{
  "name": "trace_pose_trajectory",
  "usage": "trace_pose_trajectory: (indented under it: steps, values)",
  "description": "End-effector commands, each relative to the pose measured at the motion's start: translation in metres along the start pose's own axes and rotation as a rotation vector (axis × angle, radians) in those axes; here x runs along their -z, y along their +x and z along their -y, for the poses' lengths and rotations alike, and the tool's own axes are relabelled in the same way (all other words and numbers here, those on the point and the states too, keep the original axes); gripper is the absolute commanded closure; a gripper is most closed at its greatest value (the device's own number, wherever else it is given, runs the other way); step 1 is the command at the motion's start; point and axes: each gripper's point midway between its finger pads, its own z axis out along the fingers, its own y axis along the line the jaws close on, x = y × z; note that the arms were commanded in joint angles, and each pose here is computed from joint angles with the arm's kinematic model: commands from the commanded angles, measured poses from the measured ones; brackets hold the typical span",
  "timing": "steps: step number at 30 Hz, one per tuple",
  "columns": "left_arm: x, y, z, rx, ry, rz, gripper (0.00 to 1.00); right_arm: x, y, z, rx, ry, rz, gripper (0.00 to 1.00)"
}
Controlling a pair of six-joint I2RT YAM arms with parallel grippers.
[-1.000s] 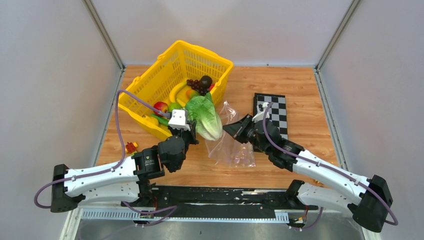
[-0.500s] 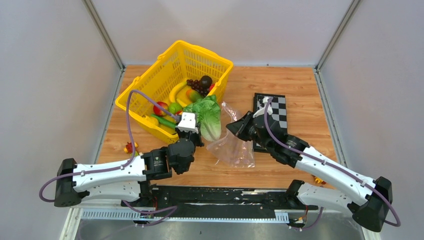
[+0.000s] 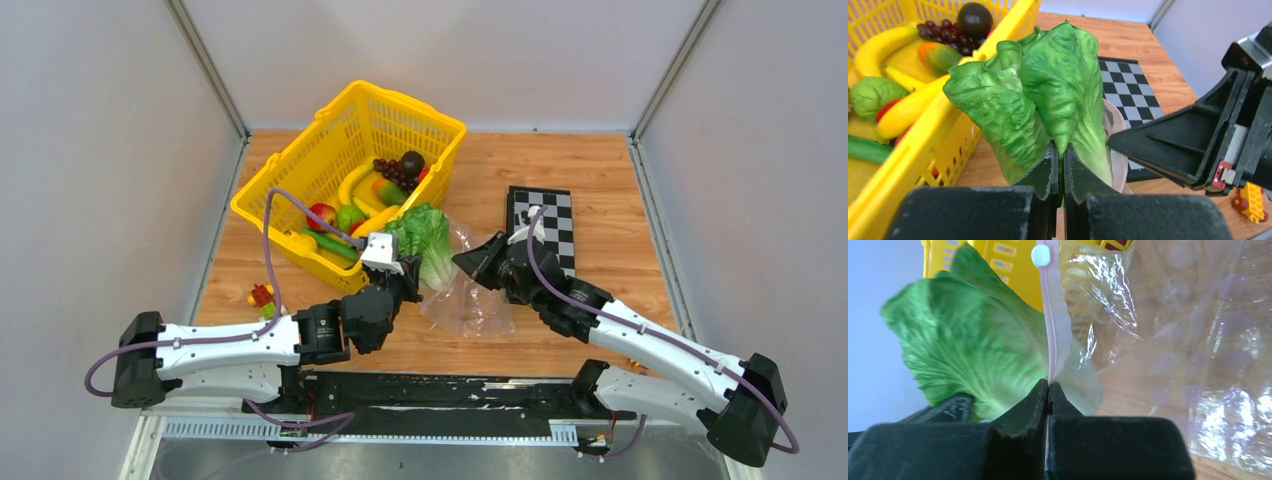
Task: Place the food in the zip-top bag and seal the zipper
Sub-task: Place the fake vegetable in the zipper food storage bag.
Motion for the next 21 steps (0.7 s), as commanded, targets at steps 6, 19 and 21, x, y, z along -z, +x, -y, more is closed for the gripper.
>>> trace_pose_trajectory:
  steps: [6, 19, 21]
  values:
    - [0.008, 0.023, 0.019, -0.010, 0.028, -0.013, 1.00, 0.006, -0.019, -0.031, -0.086, -0.115, 0.066, 1.00]
    - [0.017, 0.025, 0.026, -0.064, 0.148, -0.040, 0.47, 0.007, -0.016, -0.013, -0.150, -0.114, 0.066, 1.00]
    - [0.020, 0.032, 0.018, -0.067, 0.136, -0.055, 0.45, 0.005, -0.012, -0.006, -0.161, -0.105, 0.055, 1.00]
